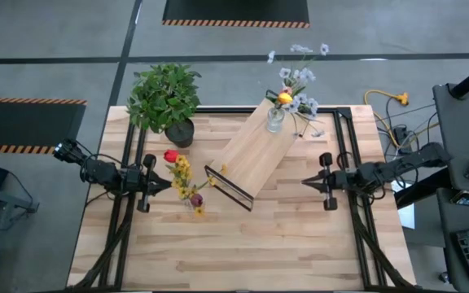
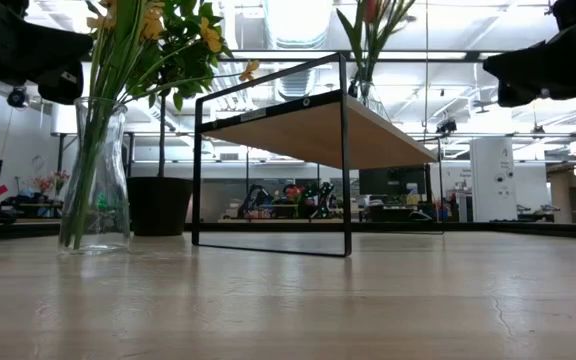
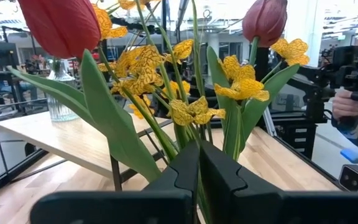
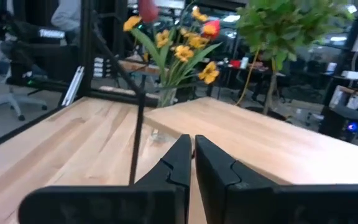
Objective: Pick and place flowers into a vace then onto a shelf
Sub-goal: Put the flower vase on the shelf
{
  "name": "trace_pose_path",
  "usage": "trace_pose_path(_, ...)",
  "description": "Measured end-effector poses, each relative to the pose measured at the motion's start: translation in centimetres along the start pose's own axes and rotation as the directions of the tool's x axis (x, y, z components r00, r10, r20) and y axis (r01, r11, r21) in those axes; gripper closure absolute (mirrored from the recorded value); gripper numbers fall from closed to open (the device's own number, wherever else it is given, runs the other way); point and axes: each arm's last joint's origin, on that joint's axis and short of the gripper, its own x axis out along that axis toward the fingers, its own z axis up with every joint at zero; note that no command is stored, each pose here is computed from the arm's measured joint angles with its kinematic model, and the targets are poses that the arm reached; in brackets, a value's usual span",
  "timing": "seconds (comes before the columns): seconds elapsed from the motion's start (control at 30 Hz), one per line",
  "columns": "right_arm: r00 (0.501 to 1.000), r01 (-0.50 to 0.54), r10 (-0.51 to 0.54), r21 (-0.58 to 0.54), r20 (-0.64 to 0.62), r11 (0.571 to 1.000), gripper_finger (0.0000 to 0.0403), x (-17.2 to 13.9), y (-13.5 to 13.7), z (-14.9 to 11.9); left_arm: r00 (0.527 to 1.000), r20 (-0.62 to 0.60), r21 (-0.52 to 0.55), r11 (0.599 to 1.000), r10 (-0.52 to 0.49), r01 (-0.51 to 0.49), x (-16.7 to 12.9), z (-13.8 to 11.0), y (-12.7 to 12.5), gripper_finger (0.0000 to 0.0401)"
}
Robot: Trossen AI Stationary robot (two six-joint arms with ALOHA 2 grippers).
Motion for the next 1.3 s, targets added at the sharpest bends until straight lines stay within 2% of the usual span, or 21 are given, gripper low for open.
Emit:
trace_pose_path(0.17,0.999,0.011,-0.012,0.015,0.051,1.0,0.039,-0.5,-0.2,0.5,1.0,0.001,0.0,1.0,0.005,-0.005,0.0,0.0,0.0,0.04)
trace_pose_path(0.27,0.998,0.013,-0.014,0.021,0.061,1.0,0.039,-0.6,-0.3,0.5,1.0,-0.003,-0.022,1.0,-0.002,0.001,0.0,0.0,0.0,0.038)
trace_pose_path(0.37,0.998,0.014,-0.015,0.02,0.056,1.0,0.039,-0.6,-0.3,0.5,1.0,-0.015,-0.048,0.999,-0.009,0.008,0.0,-0.2,0.0,0.0328)
trace_pose_path(0.57,0.998,0.014,-0.015,0.021,0.058,1.0,0.039,-0.6,-0.3,0.5,0.999,-0.038,-0.056,0.998,-0.024,0.022,0.0,-0.3,-0.1,0.0194)
trace_pose_path(0.7,0.998,0.014,-0.015,0.021,0.058,1.0,0.039,-0.6,-0.3,0.5,0.992,-0.121,-0.135,0.991,-0.04,0.024,-0.1,-1.0,-0.1,0.014)
trace_pose_path(0.8,0.998,0.014,-0.015,0.021,0.058,1.0,0.039,-0.6,-0.3,0.5,0.985,-0.165,-0.165,0.986,-0.051,0.023,0.1,-1.3,-0.3,0.0128)
trace_pose_path(0.9,0.998,0.014,-0.015,0.021,0.058,1.0,0.039,-0.6,-0.3,0.5,0.976,-0.214,-0.149,0.989,-0.048,0.016,0.4,-1.8,-0.5,0.0125)
trace_pose_path(0.97,0.998,0.014,-0.015,0.017,0.058,1.0,0.039,-0.6,-0.3,0.5,0.966,-0.26,-0.146,0.989,-0.013,-0.026,0.6,-2.1,-0.5,0.0125)
trace_pose_path(1.3,0.998,0.014,-0.015,0.017,0.057,1.0,0.039,-0.6,-0.3,0.5,0.893,-0.449,-0.146,0.984,0.027,-0.103,2.0,-3.3,-1.2,0.0125)
